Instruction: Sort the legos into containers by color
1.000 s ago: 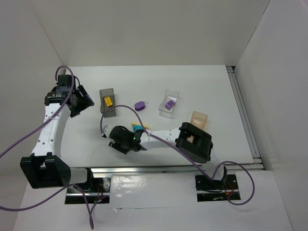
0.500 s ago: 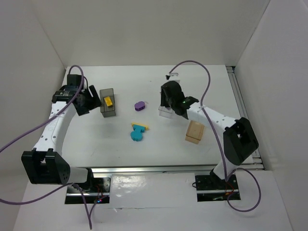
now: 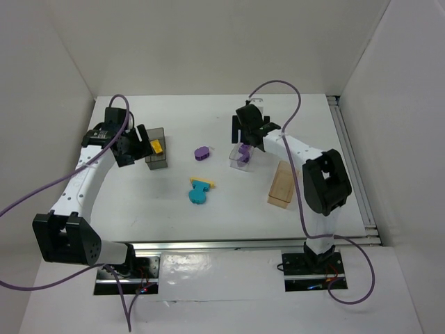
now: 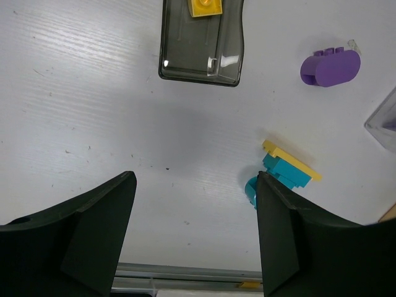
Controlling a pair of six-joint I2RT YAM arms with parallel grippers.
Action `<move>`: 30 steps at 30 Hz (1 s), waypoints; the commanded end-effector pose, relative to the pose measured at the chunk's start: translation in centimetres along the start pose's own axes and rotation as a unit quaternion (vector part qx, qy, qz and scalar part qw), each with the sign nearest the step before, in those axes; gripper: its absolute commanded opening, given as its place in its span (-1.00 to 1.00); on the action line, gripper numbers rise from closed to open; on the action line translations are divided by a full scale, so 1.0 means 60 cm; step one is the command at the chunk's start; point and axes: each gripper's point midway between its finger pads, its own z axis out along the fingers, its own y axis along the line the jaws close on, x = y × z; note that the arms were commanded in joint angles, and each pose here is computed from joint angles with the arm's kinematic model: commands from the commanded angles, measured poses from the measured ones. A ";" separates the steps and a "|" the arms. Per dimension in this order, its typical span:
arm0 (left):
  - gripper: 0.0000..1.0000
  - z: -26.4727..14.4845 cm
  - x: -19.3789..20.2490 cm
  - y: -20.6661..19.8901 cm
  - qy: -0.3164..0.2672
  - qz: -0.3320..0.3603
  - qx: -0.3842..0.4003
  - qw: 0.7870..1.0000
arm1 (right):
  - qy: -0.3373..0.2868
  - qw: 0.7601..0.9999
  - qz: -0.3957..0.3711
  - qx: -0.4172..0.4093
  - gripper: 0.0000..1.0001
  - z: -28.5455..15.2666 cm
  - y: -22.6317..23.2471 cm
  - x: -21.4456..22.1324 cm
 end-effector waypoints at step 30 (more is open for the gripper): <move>0.66 -0.010 -0.016 0.004 -0.028 0.002 -0.009 1.000 | 0.059 0.986 -0.129 -0.084 1.00 0.067 0.293 0.114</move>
